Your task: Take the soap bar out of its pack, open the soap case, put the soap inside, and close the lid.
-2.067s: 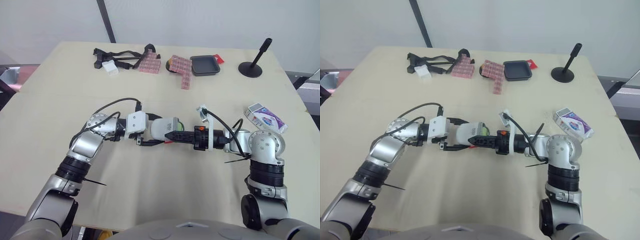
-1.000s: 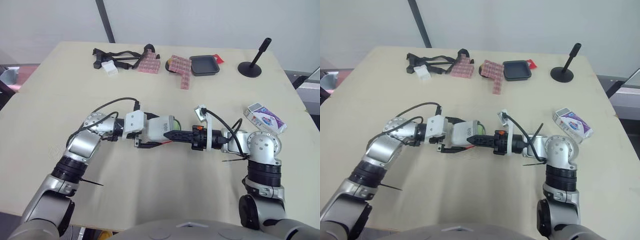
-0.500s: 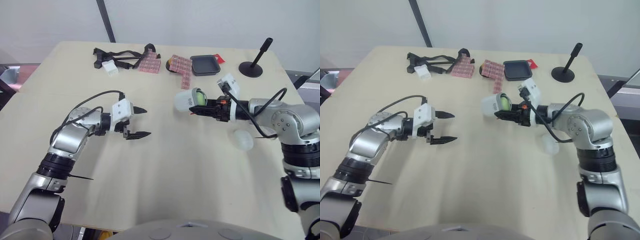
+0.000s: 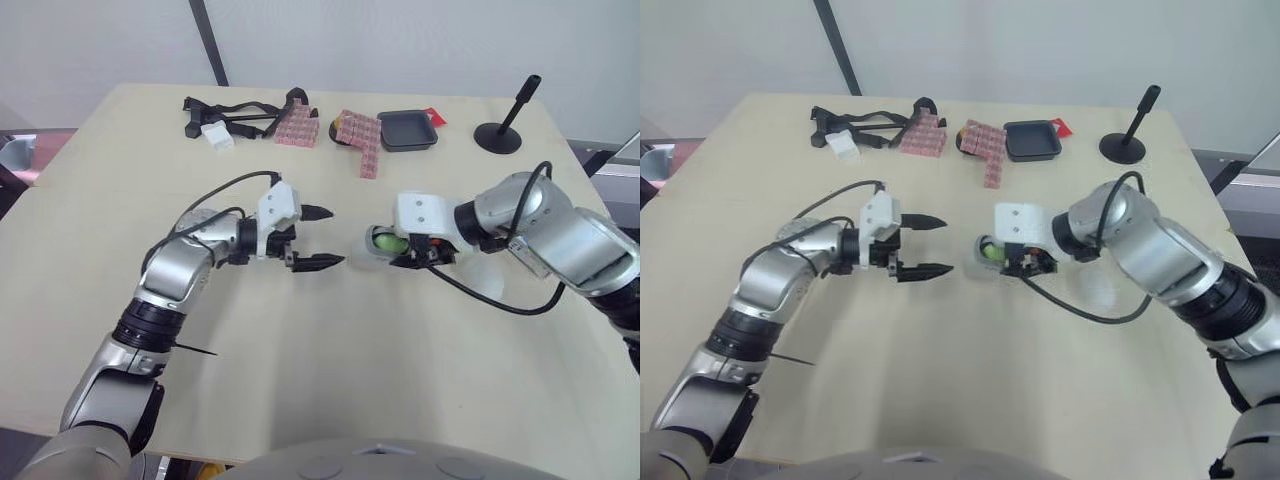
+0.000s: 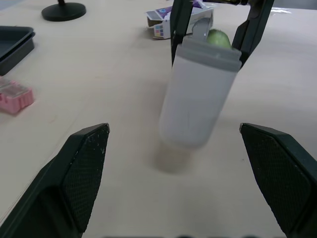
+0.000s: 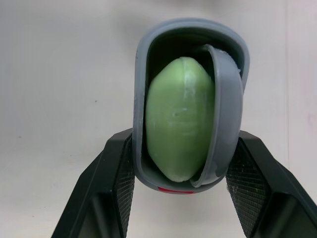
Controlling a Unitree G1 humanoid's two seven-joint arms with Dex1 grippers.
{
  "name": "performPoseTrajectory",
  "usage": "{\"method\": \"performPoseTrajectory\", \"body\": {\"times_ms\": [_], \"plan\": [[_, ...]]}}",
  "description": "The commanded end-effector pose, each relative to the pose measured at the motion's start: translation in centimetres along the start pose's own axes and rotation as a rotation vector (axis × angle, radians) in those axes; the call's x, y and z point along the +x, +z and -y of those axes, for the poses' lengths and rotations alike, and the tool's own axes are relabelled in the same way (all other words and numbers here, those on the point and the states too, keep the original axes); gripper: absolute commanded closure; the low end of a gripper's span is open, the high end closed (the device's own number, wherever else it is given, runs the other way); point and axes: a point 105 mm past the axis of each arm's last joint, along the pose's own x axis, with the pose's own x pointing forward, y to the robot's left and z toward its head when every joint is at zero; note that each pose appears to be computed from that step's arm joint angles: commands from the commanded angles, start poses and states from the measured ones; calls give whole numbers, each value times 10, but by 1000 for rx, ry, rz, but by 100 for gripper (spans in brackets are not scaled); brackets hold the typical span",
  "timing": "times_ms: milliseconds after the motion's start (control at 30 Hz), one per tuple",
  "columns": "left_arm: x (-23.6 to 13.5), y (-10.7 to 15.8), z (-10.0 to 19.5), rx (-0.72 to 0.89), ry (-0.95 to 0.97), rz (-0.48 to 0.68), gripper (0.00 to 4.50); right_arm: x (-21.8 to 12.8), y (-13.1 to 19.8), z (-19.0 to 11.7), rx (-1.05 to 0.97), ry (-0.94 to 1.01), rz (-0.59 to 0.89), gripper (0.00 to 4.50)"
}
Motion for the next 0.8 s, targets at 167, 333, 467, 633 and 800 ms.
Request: {"method": "performPoseTrajectory", "body": {"times_ms": [167, 333, 467, 633, 800], "plan": [[16, 9, 3, 111, -46, -13, 2, -3, 14, 4, -94, -20, 2, 228], [24, 14, 6, 142, -75, -13, 2, -1, 16, 5, -93, -20, 2, 228], [26, 12, 8, 146, -92, -21, 2, 0, 20, 6, -88, -24, 8, 228], [30, 11, 9, 147, -106, -30, 2, 1, 22, 8, -83, -33, 7, 228], [31, 12, 9, 152, -108, -31, 2, 2, 24, 9, -68, -29, 11, 228]]}}
